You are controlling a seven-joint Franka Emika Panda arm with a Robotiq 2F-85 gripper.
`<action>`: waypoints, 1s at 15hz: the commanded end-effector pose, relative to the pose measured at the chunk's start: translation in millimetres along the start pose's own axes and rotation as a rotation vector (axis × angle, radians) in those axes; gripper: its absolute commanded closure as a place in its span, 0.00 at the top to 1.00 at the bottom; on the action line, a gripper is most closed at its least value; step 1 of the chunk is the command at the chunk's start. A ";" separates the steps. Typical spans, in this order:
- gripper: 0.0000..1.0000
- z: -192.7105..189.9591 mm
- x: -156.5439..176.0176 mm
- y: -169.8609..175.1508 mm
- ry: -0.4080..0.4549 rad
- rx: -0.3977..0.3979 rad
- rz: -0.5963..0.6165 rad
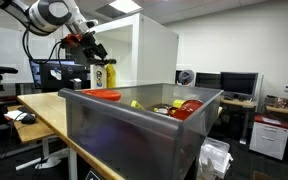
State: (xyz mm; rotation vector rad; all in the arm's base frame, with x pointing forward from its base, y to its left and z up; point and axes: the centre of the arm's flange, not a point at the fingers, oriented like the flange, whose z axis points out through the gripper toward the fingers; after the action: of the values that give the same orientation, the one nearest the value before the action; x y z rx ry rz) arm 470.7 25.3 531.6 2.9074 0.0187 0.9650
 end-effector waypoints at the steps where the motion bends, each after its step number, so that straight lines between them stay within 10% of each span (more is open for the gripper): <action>1: 0.60 8.3 -12.4 1.8 0.073 -0.011 -0.011; 9: 0.60 19.7 -20.5 12.8 0.123 -0.029 0.001; 15: 0.60 24.3 -31.5 15.8 -0.096 0.006 0.002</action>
State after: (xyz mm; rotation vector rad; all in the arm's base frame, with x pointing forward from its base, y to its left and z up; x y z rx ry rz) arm 463.3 8.2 493.4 2.9040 -0.0134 0.9582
